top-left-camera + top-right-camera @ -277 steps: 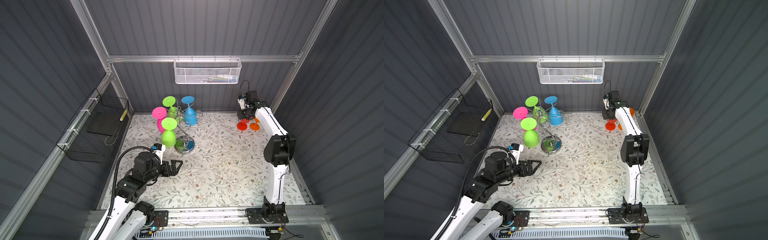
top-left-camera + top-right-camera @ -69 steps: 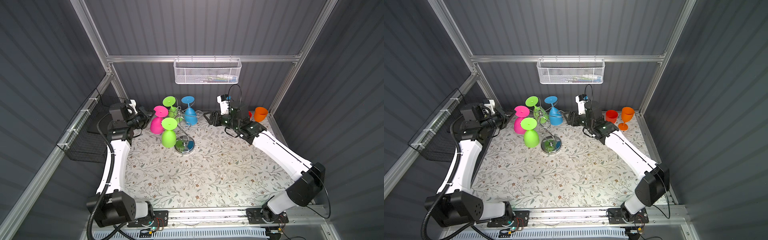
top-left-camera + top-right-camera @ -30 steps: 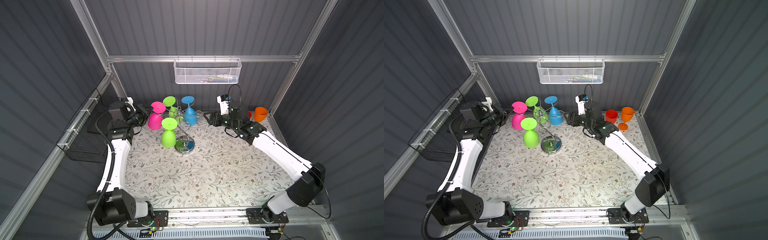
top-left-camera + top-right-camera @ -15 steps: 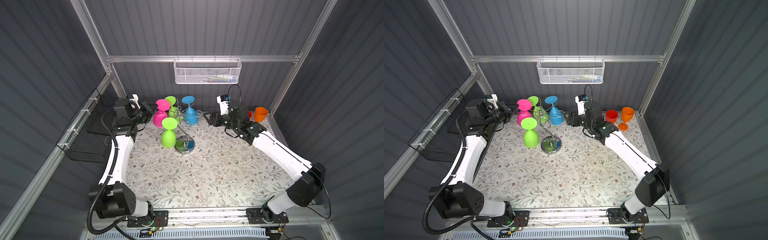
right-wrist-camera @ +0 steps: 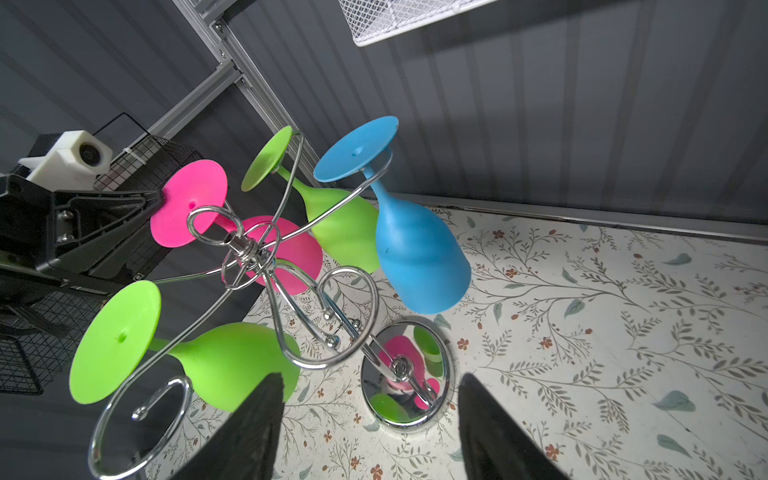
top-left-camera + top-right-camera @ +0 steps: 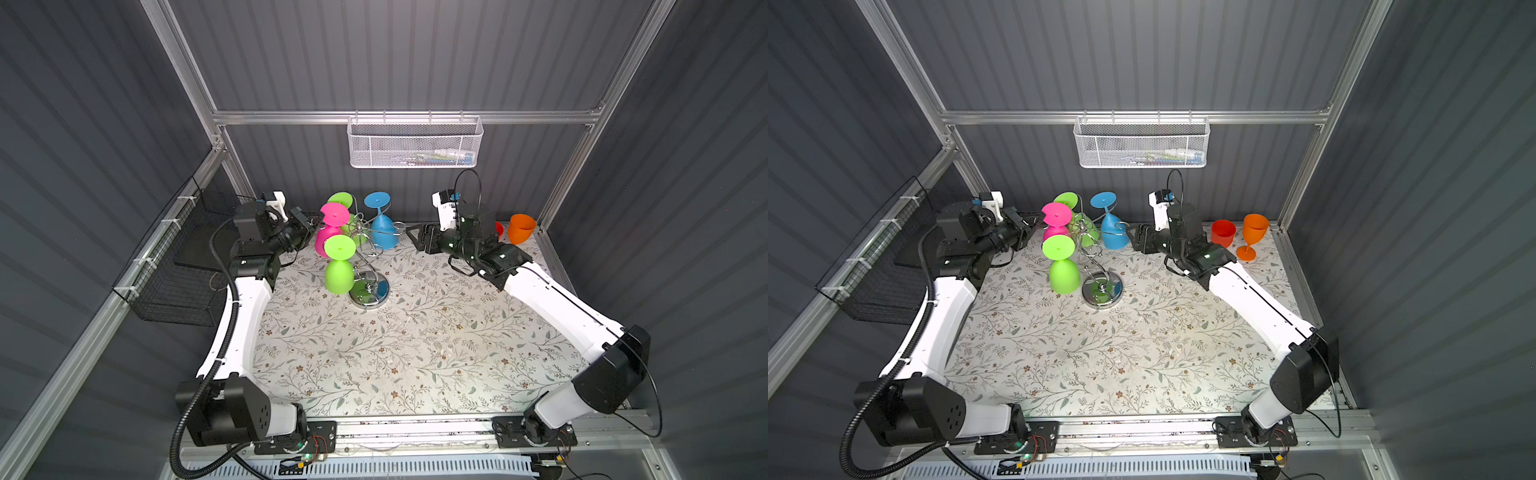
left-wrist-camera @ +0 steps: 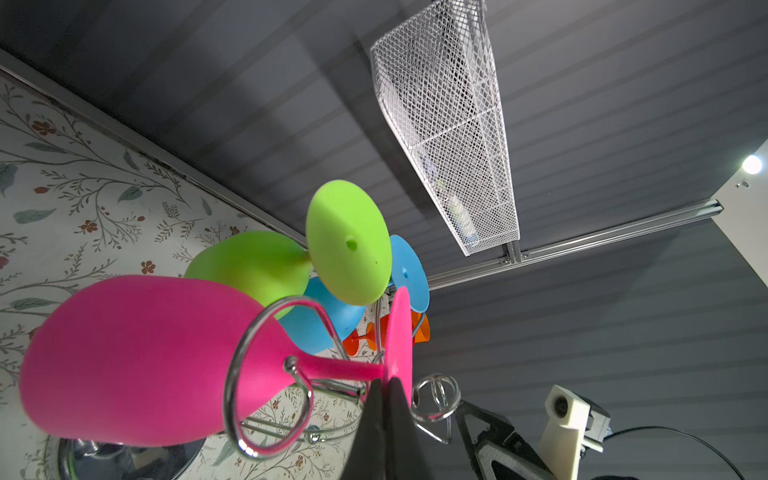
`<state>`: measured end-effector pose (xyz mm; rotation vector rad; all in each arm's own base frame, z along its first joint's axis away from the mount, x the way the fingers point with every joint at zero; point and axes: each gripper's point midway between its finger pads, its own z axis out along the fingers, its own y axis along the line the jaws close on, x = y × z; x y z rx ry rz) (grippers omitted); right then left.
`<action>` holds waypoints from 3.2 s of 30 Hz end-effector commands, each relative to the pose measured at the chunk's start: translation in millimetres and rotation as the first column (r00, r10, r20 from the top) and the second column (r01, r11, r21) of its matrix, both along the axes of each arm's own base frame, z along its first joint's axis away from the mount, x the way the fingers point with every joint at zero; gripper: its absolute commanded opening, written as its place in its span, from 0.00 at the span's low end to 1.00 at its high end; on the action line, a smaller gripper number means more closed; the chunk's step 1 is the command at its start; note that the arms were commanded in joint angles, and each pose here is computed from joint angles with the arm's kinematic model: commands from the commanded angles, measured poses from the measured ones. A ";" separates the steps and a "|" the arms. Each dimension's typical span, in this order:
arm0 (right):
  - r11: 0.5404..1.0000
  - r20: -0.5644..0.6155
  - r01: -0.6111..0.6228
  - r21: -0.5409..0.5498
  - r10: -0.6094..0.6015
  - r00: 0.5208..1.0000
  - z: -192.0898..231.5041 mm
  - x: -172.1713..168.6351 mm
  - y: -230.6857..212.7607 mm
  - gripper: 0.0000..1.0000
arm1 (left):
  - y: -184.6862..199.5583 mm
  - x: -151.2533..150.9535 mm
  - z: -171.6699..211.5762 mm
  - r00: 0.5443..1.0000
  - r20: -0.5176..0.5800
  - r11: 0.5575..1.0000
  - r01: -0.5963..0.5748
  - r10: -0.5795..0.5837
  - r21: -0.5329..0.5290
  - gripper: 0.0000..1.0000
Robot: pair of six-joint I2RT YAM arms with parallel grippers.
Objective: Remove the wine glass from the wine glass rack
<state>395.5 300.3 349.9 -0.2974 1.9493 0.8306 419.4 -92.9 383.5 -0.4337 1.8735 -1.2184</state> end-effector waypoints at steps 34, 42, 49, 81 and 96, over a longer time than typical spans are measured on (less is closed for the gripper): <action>1.000 0.048 -0.005 -0.002 0.006 0.999 17.1 -16.7 -1.8 0.68 | 38.6 -36.7 9.2 0.987 -0.019 0.985 -0.159 0.161 0.073 0.00; 1.000 0.052 -0.006 -0.001 0.006 0.999 18.0 -17.5 -1.8 0.68 | 43.4 -41.8 20.3 0.984 -0.004 0.981 -0.180 0.181 0.070 0.00; 1.000 0.049 -0.009 -0.002 0.009 0.999 17.0 -18.0 -1.5 0.68 | 49.7 -47.6 25.4 0.979 0.003 0.976 -0.202 0.202 0.078 0.00; 1.000 0.048 -0.025 0.013 0.024 0.999 22.7 -33.0 -5.4 0.69 | 47.8 -69.1 136.1 0.966 0.201 0.980 -0.182 0.164 0.075 0.00; 0.999 0.015 0.035 0.040 -0.035 0.999 21.7 -43.8 -36.2 0.69 | 10.5 -79.7 209.8 0.914 0.397 0.997 0.080 -0.080 0.016 0.00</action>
